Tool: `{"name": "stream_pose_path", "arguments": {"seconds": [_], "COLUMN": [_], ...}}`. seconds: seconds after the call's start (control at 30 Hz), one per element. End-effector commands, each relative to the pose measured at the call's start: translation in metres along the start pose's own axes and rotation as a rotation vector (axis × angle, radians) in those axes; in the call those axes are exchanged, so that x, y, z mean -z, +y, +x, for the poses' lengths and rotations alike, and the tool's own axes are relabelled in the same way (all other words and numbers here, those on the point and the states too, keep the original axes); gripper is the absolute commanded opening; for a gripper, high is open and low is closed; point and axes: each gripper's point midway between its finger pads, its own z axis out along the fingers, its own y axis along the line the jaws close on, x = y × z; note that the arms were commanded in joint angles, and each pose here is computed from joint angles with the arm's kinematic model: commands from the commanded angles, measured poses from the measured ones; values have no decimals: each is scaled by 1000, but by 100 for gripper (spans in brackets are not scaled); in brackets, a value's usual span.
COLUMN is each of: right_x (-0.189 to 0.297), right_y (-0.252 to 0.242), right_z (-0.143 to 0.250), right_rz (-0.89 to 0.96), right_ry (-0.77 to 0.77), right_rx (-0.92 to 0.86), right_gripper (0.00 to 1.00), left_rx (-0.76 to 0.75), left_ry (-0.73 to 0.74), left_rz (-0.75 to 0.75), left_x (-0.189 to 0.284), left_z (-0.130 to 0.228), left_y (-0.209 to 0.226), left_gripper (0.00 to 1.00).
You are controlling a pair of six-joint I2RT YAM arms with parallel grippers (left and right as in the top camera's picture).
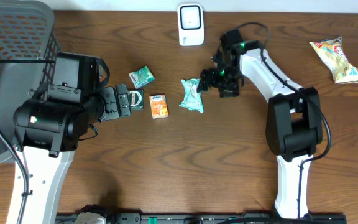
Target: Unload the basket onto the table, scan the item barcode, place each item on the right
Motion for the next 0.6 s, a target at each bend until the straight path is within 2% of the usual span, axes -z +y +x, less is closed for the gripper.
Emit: {"name": "stream_pose_path", "arguments": {"seconds": [0.0,0.1,0.17,0.3,0.43,0.57], "right_x": [36,37,32,24,25,27], "right_y": [20,40,51,72,72,75], "right_z": [-8,-5,-4,-6,-10,-7], "right_rz": [74,67,77,169,349,478], "right_ry": [-92,-103,-117,-198,-312,-398], "right_rx": [91,137,171,245,209,204], "right_gripper": [87,89,86,63,68,69], "left_rx": [-2,-2,-2,-2,-2,-2], "left_ry": [-14,-14,-14,-14,-14,-14], "left_rz": [-4,-4,-4,-4,-4,-4], "left_x": [3,3,3,3,3,3], "left_z": [-3,-3,-3,-3,-3,-3], "left_y": [0,0,0,0,0,0], "left_gripper": [98,98,98,98,98,98]}}
